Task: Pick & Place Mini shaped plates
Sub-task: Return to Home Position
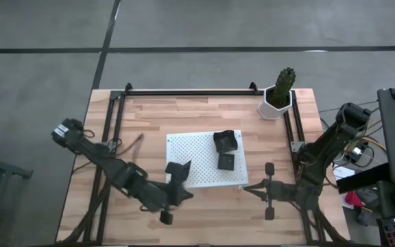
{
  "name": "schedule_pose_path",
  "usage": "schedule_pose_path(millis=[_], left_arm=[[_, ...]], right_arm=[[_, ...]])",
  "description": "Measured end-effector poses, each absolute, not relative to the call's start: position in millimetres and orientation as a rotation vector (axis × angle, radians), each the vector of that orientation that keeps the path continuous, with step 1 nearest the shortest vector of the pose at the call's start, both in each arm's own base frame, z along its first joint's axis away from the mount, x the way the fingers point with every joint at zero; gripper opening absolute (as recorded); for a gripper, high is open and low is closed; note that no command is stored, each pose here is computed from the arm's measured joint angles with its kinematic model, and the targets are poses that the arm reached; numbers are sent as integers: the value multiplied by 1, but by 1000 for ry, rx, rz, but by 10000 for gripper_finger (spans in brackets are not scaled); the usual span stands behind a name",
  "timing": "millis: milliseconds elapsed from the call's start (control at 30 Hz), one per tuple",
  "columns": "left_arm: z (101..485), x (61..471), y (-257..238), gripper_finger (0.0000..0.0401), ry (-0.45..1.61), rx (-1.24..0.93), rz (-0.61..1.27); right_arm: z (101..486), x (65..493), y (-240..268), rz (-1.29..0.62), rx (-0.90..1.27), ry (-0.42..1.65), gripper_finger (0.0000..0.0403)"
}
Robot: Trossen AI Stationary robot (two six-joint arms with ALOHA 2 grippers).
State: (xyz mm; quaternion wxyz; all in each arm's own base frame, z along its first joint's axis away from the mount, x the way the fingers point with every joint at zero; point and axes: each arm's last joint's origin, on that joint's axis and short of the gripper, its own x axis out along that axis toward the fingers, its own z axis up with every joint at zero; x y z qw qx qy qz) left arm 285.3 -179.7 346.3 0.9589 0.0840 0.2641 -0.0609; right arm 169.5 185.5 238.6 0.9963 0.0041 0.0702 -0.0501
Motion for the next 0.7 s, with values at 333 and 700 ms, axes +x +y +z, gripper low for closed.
schedule_pose_path(millis=[333, 700], left_arm=[[319, 225, -148, 0, 244, 42, -281], [295, 174, -113, 0, 96, 42, -300]], right_arm=[[249, 173, 150, 49, 43, 136, 8], [249, 141, 100, 158, 40, 30, 8]])
